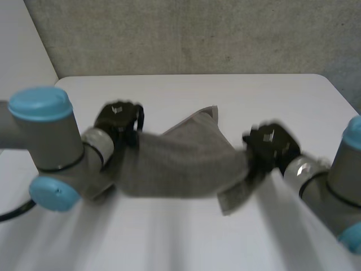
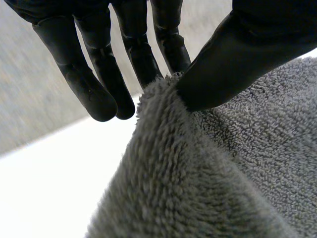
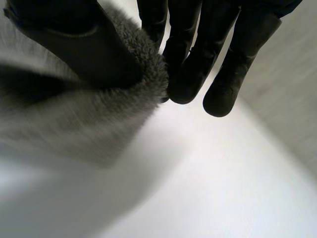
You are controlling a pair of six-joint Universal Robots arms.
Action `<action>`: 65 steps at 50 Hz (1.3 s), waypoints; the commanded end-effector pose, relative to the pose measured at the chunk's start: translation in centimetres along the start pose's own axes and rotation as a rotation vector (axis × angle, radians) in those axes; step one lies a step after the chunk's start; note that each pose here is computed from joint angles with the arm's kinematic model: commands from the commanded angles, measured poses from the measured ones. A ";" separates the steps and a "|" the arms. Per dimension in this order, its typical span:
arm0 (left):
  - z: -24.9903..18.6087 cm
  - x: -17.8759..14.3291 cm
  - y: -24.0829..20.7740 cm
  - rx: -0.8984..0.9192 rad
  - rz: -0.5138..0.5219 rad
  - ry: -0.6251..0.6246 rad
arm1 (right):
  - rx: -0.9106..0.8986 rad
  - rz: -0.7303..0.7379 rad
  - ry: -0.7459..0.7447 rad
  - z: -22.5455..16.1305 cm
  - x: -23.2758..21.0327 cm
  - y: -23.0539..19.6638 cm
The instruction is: Fold the towel.
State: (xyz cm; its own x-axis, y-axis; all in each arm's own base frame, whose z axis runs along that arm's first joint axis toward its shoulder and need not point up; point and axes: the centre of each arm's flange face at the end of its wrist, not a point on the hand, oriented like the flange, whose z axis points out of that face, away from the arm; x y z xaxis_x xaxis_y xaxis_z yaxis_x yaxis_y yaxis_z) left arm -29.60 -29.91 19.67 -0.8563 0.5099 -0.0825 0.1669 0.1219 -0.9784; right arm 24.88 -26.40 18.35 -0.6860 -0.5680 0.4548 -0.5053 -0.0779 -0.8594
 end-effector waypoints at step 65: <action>5.0 -6.0 1.7 -0.009 0.151 -0.127 | 0.000 0.018 -0.118 5.4 0.0 -3.5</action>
State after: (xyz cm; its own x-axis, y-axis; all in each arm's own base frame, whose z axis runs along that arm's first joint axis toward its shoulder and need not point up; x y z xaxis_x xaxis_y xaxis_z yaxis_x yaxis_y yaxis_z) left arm -26.92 -35.57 15.61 -0.8805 0.4455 -0.1621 0.2543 0.1554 -0.9546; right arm 29.28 -30.39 19.94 -0.6255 -0.6673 0.4043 -0.4979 -0.0575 -0.8653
